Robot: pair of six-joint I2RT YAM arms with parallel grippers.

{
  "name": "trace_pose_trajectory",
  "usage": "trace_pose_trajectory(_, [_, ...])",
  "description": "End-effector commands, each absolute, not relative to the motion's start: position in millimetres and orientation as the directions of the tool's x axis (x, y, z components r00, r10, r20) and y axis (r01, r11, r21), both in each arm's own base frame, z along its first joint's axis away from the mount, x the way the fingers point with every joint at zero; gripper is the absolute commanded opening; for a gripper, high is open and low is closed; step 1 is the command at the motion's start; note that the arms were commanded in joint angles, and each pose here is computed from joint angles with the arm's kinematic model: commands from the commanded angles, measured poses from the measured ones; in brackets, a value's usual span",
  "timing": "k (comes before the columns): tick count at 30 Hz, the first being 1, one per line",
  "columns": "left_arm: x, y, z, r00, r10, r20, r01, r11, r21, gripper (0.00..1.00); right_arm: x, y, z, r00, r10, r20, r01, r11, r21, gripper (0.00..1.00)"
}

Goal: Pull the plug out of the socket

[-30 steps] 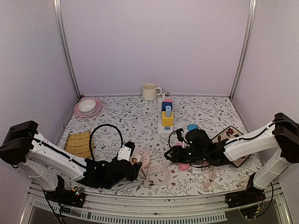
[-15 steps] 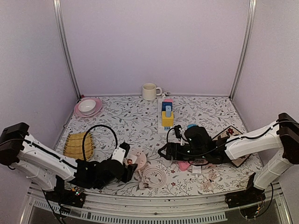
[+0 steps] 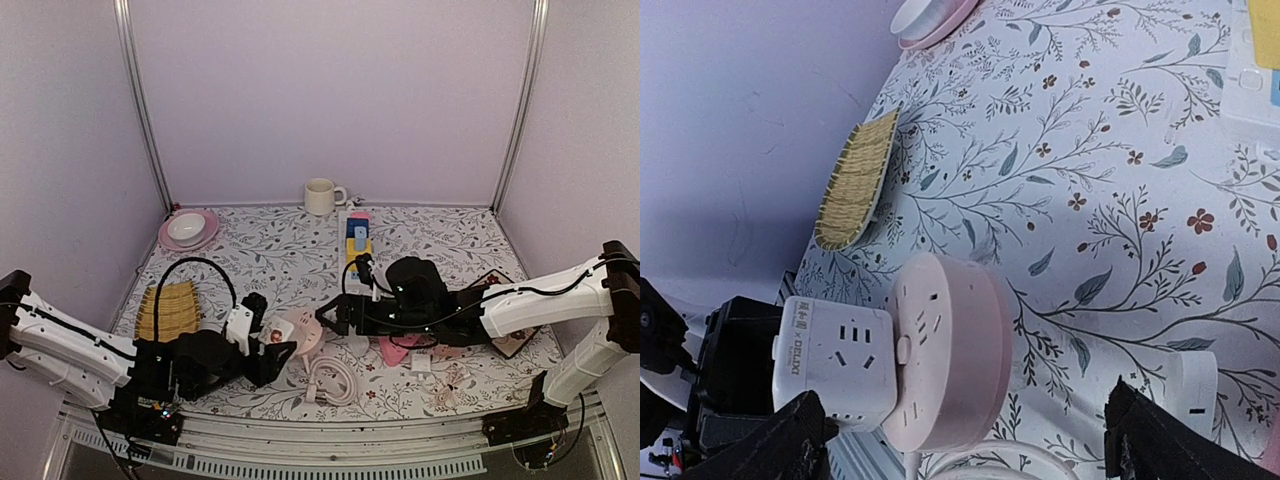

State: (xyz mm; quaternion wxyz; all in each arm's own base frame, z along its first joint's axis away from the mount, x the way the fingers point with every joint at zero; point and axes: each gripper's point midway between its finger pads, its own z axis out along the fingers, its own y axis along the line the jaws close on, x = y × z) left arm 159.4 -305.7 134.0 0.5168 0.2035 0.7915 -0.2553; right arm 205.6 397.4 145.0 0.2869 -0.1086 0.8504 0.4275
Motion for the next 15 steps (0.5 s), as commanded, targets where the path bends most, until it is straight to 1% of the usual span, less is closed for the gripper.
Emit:
trace_pose_trajectory(1, [149.8,-312.8,180.2,-0.336,-0.107,-0.936,0.647,0.695,-0.312,0.43,197.9,413.2,144.2,-0.831,0.036,-0.555,-0.442,0.561,0.699,0.98])
trace_pose_trajectory(3, [146.2,-311.3,185.2,-0.334,-0.128,-0.934,0.665,0.670,-0.329,0.43,195.1,419.8,145.6,-0.840,0.036,-0.542,-0.445,0.527,0.724,0.96])
trace_pose_trajectory(8, [141.0,-312.4,193.2,-0.320,-0.144,-0.936,0.697,0.633,-0.336,0.44,187.1,435.2,147.9,-0.868,0.031,-0.495,-0.432,0.442,0.786,0.88])
trace_pose_trajectory(14, [141.4,-319.2,191.1,-0.315,-0.123,-0.941,0.703,0.636,-0.318,0.43,176.8,448.8,147.0,-0.896,0.016,-0.444,-0.407,0.369,0.836,0.70])
trace_pose_trajectory(15, [142.1,-320.0,190.5,-0.314,-0.119,-0.942,0.702,0.639,-0.315,0.43,176.7,448.9,145.1,-0.899,0.017,-0.438,-0.401,0.371,0.838,0.64])
